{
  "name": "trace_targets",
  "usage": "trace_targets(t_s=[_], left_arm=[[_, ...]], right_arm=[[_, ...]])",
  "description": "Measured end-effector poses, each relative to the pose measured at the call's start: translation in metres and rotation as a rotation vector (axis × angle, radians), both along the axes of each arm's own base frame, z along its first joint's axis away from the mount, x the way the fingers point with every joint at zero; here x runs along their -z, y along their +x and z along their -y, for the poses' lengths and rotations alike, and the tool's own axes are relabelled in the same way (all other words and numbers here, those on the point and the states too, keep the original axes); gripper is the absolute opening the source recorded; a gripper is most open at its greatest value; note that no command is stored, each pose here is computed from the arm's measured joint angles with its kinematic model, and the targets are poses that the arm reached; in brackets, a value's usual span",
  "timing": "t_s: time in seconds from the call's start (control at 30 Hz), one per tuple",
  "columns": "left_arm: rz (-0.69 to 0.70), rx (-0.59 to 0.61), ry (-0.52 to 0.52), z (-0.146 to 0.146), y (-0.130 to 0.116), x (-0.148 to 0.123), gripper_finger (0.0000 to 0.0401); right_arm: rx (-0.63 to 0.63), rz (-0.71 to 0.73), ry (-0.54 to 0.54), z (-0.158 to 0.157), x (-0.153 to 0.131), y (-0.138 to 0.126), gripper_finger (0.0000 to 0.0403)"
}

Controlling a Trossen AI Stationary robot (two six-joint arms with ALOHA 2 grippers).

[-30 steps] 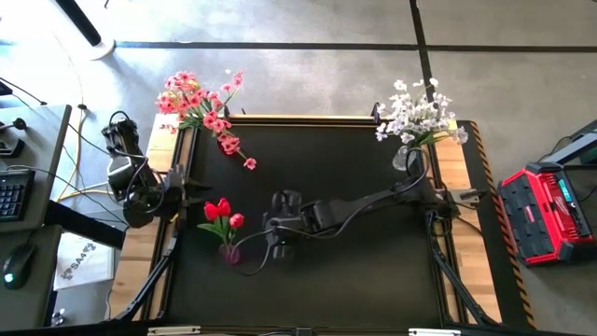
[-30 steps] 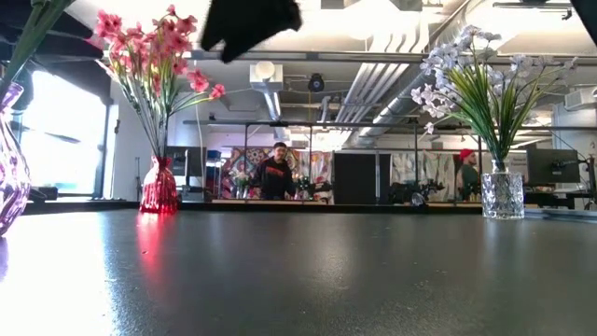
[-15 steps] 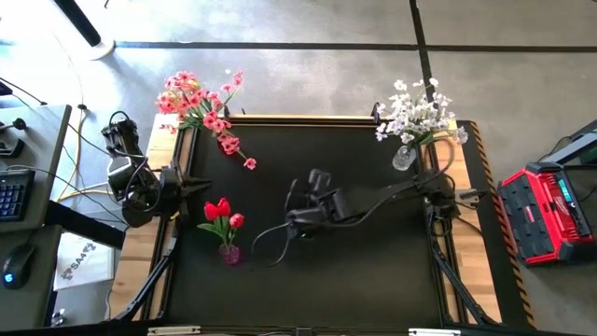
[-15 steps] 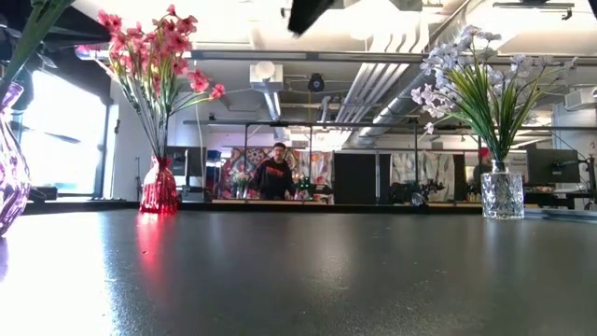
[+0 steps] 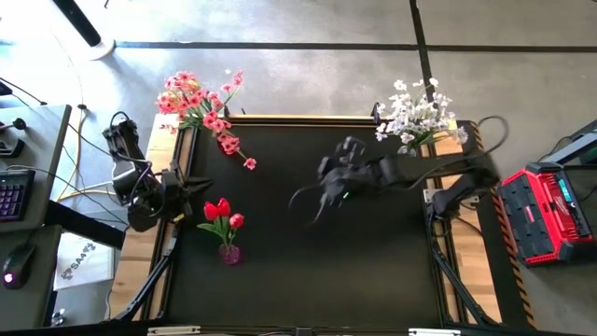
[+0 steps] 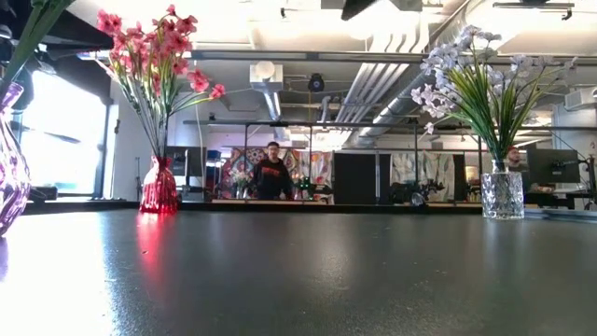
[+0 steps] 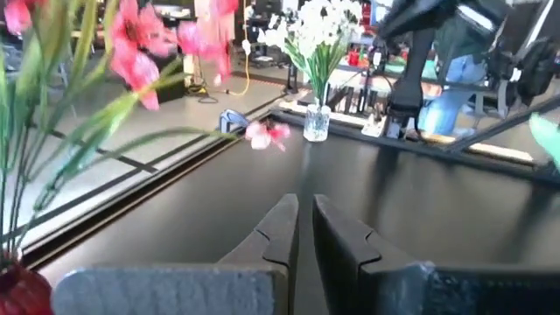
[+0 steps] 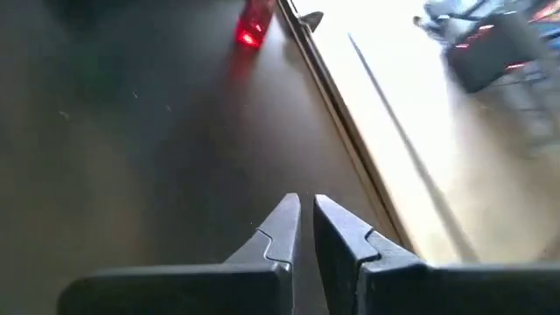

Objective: Sort flowers into vase by color
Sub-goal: Return to Home Position

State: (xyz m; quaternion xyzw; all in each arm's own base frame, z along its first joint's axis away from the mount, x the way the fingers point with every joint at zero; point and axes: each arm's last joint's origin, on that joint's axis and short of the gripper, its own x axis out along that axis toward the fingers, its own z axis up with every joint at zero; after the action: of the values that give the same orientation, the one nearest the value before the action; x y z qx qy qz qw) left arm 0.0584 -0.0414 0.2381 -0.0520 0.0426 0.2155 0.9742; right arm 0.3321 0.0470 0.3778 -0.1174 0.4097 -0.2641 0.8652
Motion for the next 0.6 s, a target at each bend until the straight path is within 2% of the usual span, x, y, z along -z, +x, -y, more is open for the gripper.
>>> trace_targets(t_s=[0.1,0.3,0.47,0.6], left_arm=[[0.005,0.001,-0.021,0.001,0.001,0.004,0.0023],[0.006,0.016,-0.057,0.004,0.002,0.01,0.0023],[0.011,0.023,-0.021,0.01,0.006,0.016,0.0021],[0.015,0.006,-0.007,0.013,0.01,0.019,0.0007]], right_arm=[[-0.032,0.123,0.104,0.018,0.018,-0.02,0.0021],[-0.276,0.486,0.308,0.032,0.06,-0.054,0.002],[-0.403,0.685,0.355,0.033,0.09,-0.081,0.002],[-0.444,0.761,0.374,0.033,0.106,-0.103,0.002]])
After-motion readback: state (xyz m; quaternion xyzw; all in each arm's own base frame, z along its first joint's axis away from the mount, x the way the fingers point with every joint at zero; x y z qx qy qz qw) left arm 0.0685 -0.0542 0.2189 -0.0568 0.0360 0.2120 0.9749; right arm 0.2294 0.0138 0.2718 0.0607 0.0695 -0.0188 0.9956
